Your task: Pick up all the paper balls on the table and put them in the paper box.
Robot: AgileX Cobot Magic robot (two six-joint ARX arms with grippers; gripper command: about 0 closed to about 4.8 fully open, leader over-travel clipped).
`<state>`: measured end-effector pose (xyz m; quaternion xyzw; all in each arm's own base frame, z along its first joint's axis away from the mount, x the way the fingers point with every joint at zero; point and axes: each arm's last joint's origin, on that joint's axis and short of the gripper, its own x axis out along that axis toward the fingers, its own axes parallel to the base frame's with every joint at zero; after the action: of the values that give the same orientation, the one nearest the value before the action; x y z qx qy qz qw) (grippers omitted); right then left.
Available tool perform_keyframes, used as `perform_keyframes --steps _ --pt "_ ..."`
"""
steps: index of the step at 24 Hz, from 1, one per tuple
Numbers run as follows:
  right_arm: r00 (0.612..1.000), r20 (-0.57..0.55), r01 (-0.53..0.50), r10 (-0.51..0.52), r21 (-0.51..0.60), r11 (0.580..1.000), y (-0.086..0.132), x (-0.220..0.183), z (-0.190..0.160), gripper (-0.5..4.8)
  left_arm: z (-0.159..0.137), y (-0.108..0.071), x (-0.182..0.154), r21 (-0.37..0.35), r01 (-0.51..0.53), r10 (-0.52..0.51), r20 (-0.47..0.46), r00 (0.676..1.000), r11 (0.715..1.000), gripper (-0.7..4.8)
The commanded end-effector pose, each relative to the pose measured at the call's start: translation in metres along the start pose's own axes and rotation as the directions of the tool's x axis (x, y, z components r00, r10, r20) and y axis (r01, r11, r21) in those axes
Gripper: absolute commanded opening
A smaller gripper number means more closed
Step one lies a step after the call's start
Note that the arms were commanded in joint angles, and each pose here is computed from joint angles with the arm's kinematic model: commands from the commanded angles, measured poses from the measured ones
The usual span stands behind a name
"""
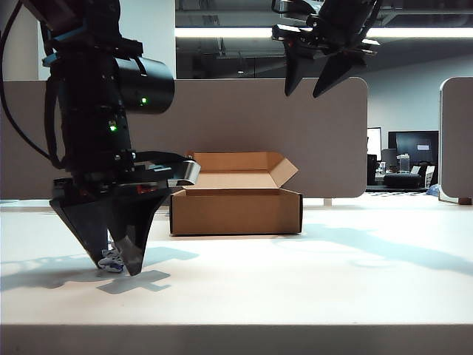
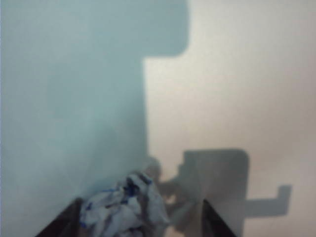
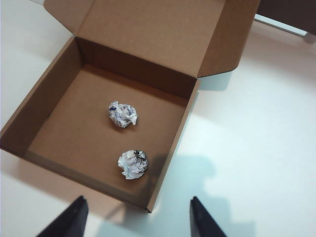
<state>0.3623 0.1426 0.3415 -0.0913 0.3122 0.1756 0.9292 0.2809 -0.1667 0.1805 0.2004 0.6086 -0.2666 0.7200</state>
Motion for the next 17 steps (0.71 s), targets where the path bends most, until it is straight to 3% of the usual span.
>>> perform_keyframes --steps 1,9,12,14,15,17 --pt "1.000 0.028 0.007 -0.006 -0.024 1.000 0.000 -0.004 0.004 2.83 0.002 0.000 -0.001 -0.002 0.000 0.000 0.019 1.000 1.000 1.97" --pt "1.000 0.028 0.014 -0.013 -0.023 1.000 -0.004 -0.004 0.004 2.82 0.012 0.001 -0.007 0.003 -0.012 0.012 0.095 0.995 1.000 1.73" --pt "0.999 0.027 0.029 -0.029 -0.011 1.000 -0.011 -0.004 0.004 2.73 0.037 0.004 -0.029 0.008 -0.073 0.068 0.245 0.967 0.997 1.73" --pt "0.999 0.025 0.042 -0.042 0.002 0.999 -0.018 -0.004 0.003 2.72 0.064 0.007 -0.055 -0.007 -0.119 0.110 0.451 0.886 0.993 1.73" --pt "0.999 0.023 0.048 -0.048 0.009 0.999 -0.021 -0.004 0.003 2.73 0.077 0.009 -0.070 -0.033 -0.151 0.144 0.557 0.818 0.988 1.74" --pt "0.999 0.014 0.051 -0.051 0.017 0.999 -0.024 -0.004 0.001 2.73 0.094 0.014 -0.087 -0.086 -0.179 0.190 0.673 0.715 0.980 1.74"
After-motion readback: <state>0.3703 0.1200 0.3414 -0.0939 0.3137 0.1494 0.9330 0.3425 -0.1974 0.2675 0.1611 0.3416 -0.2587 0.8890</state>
